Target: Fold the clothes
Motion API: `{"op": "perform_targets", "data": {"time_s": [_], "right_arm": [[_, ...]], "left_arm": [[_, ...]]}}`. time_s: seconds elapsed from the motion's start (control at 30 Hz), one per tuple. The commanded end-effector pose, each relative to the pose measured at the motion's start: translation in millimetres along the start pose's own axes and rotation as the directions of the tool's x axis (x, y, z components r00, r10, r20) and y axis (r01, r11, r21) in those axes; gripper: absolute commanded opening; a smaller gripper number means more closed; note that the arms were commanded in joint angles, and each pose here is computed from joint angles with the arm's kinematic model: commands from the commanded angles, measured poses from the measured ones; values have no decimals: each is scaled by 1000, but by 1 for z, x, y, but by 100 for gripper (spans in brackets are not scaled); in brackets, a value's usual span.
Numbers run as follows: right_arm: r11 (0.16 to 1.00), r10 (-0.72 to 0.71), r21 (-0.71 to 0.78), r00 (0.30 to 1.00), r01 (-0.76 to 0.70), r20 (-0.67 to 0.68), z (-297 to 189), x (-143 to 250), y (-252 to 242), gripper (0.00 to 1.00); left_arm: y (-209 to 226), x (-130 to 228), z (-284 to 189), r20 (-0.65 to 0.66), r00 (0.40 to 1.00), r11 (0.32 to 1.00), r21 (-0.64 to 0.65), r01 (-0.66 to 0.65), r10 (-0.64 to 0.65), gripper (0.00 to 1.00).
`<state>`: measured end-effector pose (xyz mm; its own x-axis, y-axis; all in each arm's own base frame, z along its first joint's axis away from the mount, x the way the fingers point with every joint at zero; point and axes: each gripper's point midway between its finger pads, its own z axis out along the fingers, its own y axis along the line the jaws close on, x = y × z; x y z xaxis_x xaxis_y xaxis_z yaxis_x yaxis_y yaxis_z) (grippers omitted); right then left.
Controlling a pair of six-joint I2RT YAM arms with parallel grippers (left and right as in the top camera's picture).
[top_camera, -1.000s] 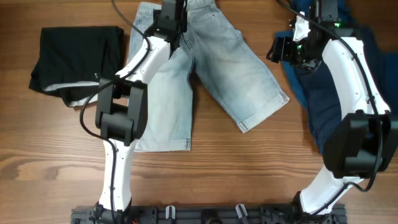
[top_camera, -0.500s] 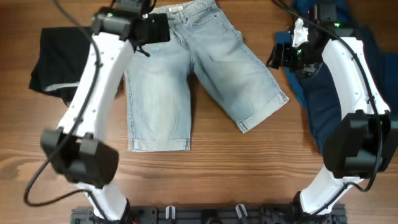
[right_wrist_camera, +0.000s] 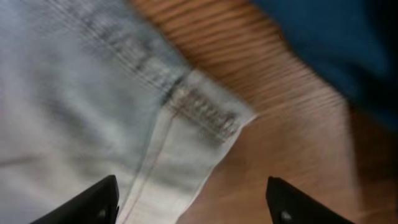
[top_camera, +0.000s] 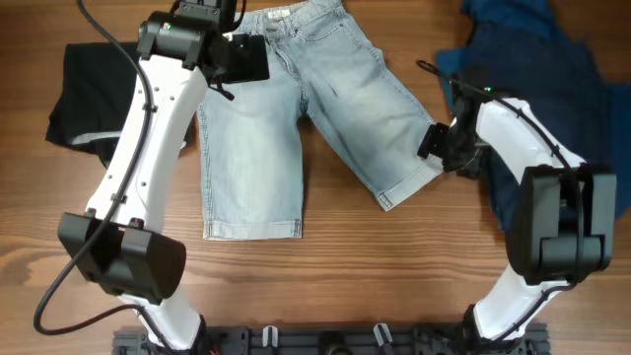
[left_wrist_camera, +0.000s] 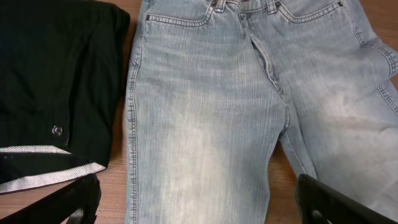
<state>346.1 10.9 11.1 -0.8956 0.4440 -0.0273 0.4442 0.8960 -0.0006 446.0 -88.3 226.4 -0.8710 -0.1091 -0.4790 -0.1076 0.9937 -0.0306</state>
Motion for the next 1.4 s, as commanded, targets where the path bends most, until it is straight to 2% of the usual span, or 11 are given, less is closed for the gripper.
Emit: {"op": "perform_targets", "data": {"time_s": [0.0,0.07,0.2,0.43,0.77,0.9,1.03,1.07,1.1,1.13,1.37], "right_arm": [[997,56,55,997,-59,56,13,-2,-14,66],[997,56,39,995,-59,76,16,-6,-12,50],[998,58,-6,989,-58,134,15,-21,-2,4],[994,-13,-101,944,49,330,-27,-85,25,4],[955,60,-245,696,170,715,-125,-209,45,4],[961,41,-216,682,173,730,-112,-235,38,4],[960,27,-222,733,170,680,-90,-257,28,5],[955,13,-229,742,190,670,-89,-257,29,23],[947,-6,-239,751,217,660,-92,-253,32,76],[943,-19,-242,761,230,649,-96,-250,34,100],[874,-123,-349,850,336,512,-135,-186,53,100]], "left_arm": [[-2,-2,-11,19,1000,1000,21,18,-18,100],[-2,-2,-11,19,1000,1000,21,18,-18,100],[-2,-2,-11,19,1000,1000,21,18,-18,100],[-3,-6,-11,35,999,999,26,20,-21,100],[-11,-30,-11,127,991,998,61,30,-38,100],[-13,-36,-7,145,989,997,67,33,-42,100],[-5,-42,17,134,990,998,46,36,-42,100],[-2,-45,23,139,990,999,41,30,-35,100],[3,-49,30,144,989,999,33,19,-24,100],[10,-55,40,152,988,1000,23,14,-18,99],[32,-71,109,148,983,982,140,-126,105,96]]}}
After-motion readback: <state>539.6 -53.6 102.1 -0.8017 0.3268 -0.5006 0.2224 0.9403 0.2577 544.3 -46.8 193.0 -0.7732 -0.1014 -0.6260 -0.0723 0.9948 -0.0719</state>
